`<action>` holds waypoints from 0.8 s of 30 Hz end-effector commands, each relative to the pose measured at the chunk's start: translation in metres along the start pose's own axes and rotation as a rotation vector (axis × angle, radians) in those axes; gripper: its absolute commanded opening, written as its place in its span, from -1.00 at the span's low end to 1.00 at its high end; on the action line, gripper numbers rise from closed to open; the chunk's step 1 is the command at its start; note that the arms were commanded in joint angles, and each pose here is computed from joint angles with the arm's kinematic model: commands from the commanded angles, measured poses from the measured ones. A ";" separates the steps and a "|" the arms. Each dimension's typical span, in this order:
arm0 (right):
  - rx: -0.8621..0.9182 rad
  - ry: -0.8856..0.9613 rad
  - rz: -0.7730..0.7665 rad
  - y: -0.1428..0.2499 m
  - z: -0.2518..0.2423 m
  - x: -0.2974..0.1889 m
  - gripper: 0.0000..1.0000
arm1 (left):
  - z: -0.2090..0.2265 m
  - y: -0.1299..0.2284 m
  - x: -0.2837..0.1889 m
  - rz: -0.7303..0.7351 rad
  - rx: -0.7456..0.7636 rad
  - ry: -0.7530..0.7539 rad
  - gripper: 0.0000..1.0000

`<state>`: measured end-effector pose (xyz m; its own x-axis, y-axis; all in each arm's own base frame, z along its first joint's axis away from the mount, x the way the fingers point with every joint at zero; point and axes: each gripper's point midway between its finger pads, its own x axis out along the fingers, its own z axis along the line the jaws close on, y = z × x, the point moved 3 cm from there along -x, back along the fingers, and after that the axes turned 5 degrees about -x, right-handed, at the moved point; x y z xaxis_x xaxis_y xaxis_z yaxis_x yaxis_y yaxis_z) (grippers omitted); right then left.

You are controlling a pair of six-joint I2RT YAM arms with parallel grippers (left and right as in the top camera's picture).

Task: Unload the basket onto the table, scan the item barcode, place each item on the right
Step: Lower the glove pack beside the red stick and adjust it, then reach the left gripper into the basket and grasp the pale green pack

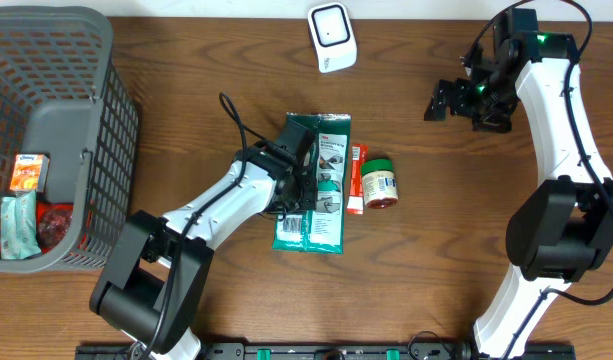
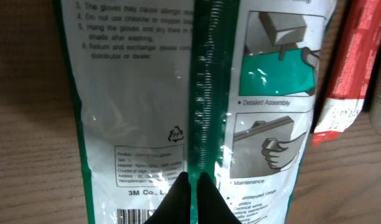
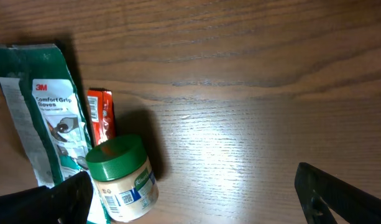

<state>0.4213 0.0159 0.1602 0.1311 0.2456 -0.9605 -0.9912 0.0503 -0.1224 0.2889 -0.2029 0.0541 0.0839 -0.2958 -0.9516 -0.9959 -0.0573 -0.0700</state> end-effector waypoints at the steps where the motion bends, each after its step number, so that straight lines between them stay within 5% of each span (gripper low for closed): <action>1: -0.002 -0.004 -0.018 -0.004 0.000 -0.005 0.98 | -0.007 -0.021 -0.024 -0.083 0.020 0.000 -0.68; 9: -0.002 -0.004 -0.018 -0.004 0.000 -0.005 0.98 | 0.020 -0.090 -0.194 -0.450 -0.098 -0.116 0.08; 17: -0.002 -0.004 -0.018 -0.004 0.000 -0.005 0.99 | 0.141 -0.104 -0.346 -0.842 -0.454 -0.288 0.24; 24: -0.003 -0.004 -0.018 -0.004 0.000 -0.005 0.99 | 0.272 -0.056 -0.370 -0.809 -0.835 -0.540 0.27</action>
<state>0.4213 0.0159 0.1602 0.1311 0.2456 -0.9605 -0.9912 0.0503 -0.1224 0.3237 0.1292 0.3473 0.5678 0.4268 -0.7039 -0.3636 -0.6371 -0.6796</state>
